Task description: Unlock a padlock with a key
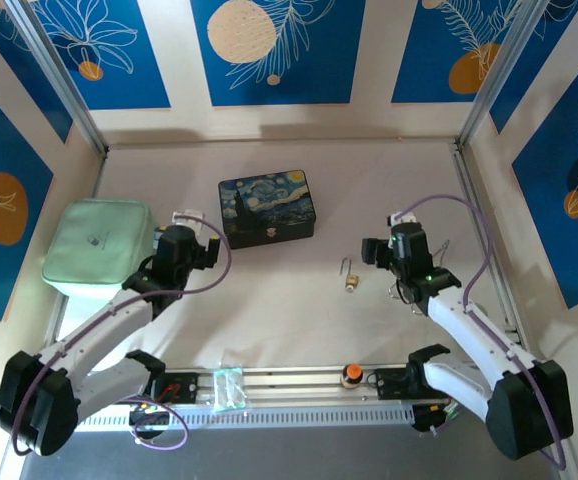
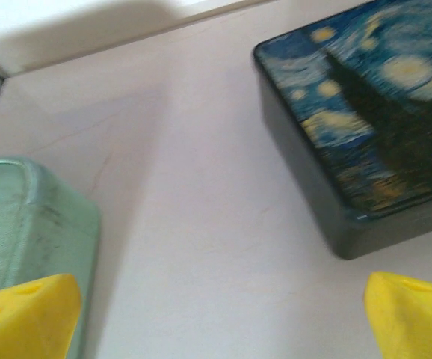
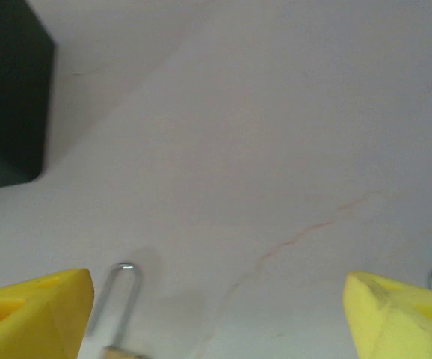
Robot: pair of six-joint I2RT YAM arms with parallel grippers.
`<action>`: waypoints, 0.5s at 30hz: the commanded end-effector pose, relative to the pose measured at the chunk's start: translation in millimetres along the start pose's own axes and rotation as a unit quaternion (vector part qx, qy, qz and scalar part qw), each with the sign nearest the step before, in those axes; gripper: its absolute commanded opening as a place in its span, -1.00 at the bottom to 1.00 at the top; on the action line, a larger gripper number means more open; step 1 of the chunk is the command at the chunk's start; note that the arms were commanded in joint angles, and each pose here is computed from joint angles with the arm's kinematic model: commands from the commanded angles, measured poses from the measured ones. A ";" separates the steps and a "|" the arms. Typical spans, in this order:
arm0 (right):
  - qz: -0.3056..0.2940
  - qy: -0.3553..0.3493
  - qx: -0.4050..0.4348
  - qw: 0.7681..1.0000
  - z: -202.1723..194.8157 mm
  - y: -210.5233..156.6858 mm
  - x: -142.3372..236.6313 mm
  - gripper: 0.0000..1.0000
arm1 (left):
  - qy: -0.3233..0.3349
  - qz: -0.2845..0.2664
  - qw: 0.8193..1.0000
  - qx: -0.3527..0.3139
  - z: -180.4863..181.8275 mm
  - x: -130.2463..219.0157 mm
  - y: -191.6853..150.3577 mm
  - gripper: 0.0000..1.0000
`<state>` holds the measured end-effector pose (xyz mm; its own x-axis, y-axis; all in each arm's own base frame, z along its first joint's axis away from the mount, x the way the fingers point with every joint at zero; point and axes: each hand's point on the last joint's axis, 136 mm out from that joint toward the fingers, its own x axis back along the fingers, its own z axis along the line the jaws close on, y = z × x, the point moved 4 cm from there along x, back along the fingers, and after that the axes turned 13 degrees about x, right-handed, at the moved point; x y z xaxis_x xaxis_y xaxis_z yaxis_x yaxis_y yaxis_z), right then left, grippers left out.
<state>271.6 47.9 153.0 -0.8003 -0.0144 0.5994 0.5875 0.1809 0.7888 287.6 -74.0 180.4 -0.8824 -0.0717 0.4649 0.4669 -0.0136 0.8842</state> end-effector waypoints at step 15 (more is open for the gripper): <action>-0.179 0.010 -0.068 0.982 -57.1 11.4 -71.3 0.70 | 0.022 -0.099 0.990 0.102 67.4 -71.6 -9.2 0.99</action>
<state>324.5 -6.9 107.3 -0.9203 -0.0362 0.3895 0.3882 0.0399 0.9207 330.6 -3.1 125.7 -0.9111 -0.1964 0.3623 0.3500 0.0954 0.9319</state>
